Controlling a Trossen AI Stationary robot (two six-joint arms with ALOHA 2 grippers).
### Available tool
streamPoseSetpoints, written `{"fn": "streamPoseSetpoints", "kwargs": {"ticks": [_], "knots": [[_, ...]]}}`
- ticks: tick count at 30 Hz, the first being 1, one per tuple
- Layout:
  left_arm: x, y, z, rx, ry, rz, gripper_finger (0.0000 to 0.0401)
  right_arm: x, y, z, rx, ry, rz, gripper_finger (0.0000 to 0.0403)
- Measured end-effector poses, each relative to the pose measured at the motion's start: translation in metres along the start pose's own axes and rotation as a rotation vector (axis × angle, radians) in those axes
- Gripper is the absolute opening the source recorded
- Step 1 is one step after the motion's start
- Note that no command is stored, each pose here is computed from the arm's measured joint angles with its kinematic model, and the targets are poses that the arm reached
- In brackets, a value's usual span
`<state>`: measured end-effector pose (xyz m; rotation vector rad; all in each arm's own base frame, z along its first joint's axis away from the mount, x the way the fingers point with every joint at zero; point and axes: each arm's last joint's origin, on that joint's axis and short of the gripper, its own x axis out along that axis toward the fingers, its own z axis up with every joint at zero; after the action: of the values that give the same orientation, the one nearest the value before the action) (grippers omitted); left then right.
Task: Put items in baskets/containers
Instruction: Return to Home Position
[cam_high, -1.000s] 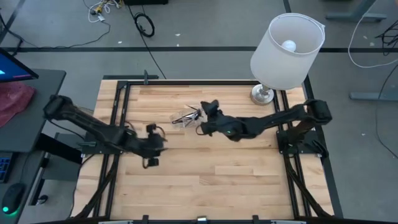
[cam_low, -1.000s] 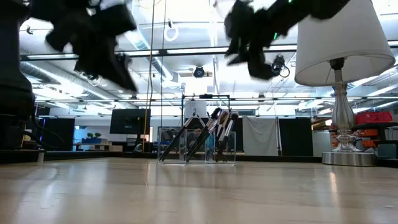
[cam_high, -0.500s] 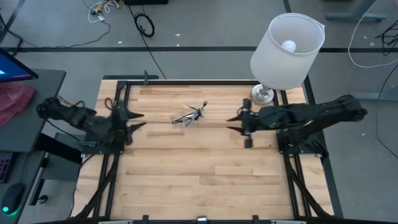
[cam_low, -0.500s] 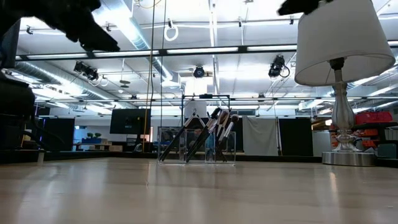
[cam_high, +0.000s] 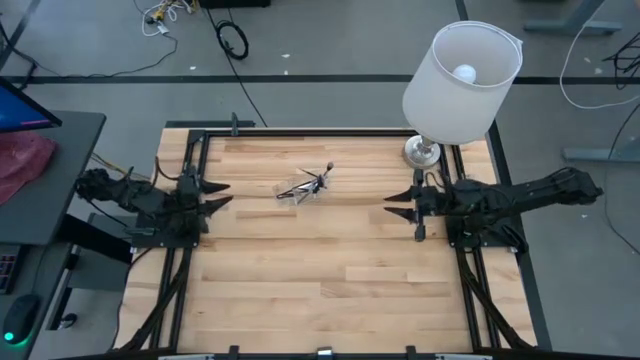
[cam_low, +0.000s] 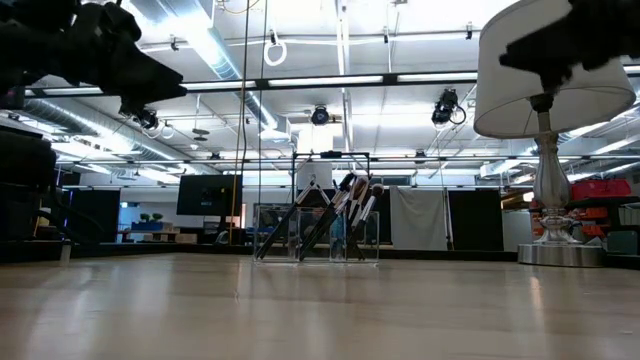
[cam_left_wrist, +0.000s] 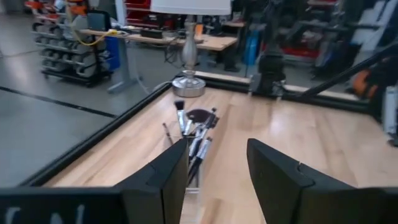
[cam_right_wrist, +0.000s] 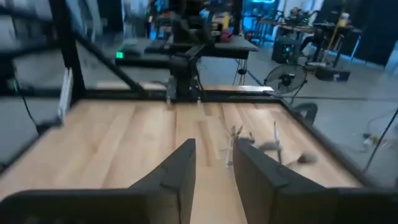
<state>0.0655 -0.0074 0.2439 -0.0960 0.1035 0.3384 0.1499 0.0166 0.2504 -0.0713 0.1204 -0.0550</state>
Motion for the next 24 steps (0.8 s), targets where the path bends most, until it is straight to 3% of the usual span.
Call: {"fn": "streamPoseSetpoints", "kwargs": {"ticks": [6, 9, 19, 24], "knots": [[0.007, -0.004, -0.018, -0.01, -0.064, -0.021, 0.017, -0.015, -0.005, -0.045, 0.149, -0.065, -0.032, 0.011], [0.014, -0.007, -0.03, 0.056, -0.099, -0.019, 0.017, -0.022, -0.007, -0.059, 0.173, -0.092, -0.042, 0.011], [0.031, -0.01, -0.068, -0.021, -0.155, 0.013, 0.017, -0.034, -0.008, -0.078, 0.132, -0.181, -0.015, 0.011], [0.034, -0.009, -0.069, -0.023, -0.163, -0.006, 0.0169, -0.034, -0.008, -0.085, 0.142, -0.137, -0.013, 0.011]]}}
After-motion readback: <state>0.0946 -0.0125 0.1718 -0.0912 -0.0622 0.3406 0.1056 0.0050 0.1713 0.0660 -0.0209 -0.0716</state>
